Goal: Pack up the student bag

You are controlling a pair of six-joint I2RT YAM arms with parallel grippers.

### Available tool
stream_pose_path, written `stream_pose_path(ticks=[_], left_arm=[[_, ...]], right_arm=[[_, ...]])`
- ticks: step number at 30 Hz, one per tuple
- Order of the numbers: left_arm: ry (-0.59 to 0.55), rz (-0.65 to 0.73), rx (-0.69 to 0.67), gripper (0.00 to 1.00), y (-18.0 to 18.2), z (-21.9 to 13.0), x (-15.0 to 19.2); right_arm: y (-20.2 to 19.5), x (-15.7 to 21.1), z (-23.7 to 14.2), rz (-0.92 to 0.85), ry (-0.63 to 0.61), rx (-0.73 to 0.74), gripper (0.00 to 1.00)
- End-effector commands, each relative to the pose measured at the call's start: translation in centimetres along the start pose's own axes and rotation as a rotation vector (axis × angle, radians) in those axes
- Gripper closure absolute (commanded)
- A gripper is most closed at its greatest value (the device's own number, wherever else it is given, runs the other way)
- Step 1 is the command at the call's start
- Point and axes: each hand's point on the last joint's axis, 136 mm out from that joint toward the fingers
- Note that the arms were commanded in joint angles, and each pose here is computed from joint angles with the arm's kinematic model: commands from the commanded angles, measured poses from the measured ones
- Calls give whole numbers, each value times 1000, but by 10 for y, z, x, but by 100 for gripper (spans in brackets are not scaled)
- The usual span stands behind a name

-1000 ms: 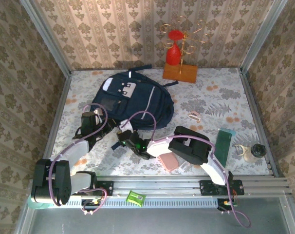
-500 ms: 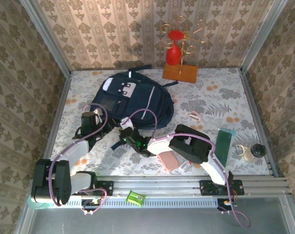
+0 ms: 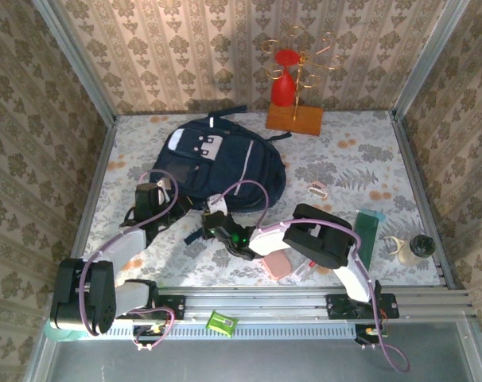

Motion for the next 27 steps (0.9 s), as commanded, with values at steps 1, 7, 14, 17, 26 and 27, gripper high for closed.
stream_pose_path(ticks=[1, 7, 14, 17, 26, 27], left_arm=[[-85, 72, 22, 100, -14, -5, -24], [-96, 84, -16, 100, -5, -6, -26], [-97, 85, -18, 100, -4, -6, -27], [-93, 83, -16, 100, -4, -5, -26], [-88, 81, 1, 100, -7, -5, -26], [-86, 82, 3, 100, -7, -5, -25]], right_arm=[[-37, 2, -8, 95, 23, 107, 100], [-54, 9, -22, 145, 69, 141, 100], [-56, 14, -29, 100, 94, 112, 100], [-42, 13, -27, 68, 90, 25, 100], [-11, 13, -11, 17, 131, -181, 100], [-11, 10, -7, 14, 126, -181, 99]])
Point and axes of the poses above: each hand's point on the last joint's axis, 136 mm out from that joint toward the fingers, its own z axis out along the fingers, its own y axis along the line the jaws close on, x = y × z, and after that the axes turned 5 degrees about -z, right-handed
